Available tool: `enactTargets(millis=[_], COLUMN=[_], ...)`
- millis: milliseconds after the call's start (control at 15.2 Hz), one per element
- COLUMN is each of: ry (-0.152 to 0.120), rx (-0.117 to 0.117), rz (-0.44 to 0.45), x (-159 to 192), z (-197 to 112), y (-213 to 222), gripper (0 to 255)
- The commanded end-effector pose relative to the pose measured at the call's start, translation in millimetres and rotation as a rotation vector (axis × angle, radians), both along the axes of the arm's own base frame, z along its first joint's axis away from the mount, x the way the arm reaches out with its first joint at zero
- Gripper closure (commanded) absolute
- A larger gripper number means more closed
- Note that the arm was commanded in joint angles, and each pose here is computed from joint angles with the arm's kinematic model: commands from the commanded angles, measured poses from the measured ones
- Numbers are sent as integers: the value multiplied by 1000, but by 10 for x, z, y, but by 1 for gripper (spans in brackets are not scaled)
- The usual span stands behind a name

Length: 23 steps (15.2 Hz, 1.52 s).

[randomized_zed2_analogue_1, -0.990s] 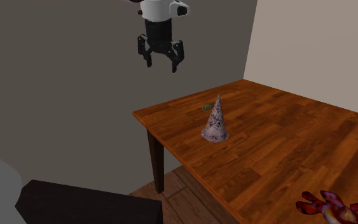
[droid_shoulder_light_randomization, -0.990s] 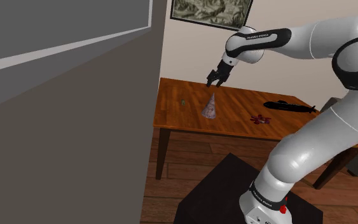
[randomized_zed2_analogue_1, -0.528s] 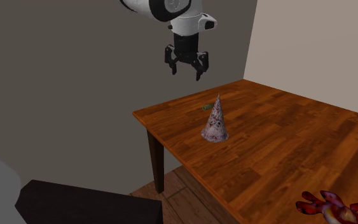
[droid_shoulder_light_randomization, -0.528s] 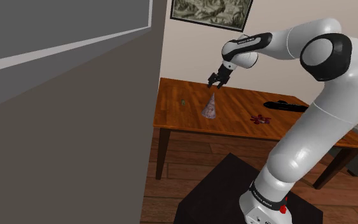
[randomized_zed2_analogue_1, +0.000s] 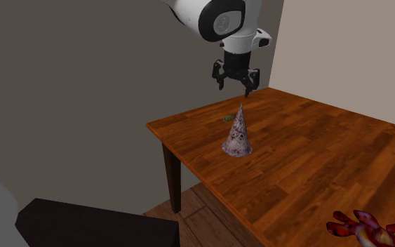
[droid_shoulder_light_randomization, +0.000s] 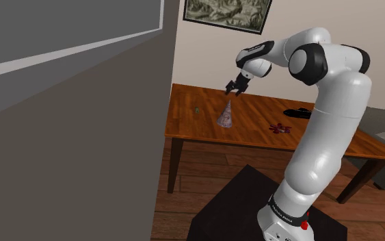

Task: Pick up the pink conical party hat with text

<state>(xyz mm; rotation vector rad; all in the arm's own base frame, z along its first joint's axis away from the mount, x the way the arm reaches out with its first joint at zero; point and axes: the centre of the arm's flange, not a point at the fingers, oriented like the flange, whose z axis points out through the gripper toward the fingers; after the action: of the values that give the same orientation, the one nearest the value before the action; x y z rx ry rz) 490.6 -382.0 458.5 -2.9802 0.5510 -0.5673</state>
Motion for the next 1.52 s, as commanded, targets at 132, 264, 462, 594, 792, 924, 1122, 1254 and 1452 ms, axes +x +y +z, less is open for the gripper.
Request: enactTargets(millis=[132, 264, 462, 594, 792, 924, 1122, 1254, 1452], ry=[-16, -16, -16, -16, -16, -16, -16, -16, -16], rx=[0, 0, 0, 0, 0, 0, 0, 0, 0], rz=[-36, -36, -36, -36, -36, -36, -36, -36, -36], x=[115, 115, 115, 115, 118, 119, 118, 118, 114], z=[-152, -257, -416, -552, -549, -549, -549, -549, -499], y=[-342, -342, -342, -342, -338, -340, -340, -340, -342], gripper=[0, 0, 0, 0, 255, 255, 255, 255, 255])
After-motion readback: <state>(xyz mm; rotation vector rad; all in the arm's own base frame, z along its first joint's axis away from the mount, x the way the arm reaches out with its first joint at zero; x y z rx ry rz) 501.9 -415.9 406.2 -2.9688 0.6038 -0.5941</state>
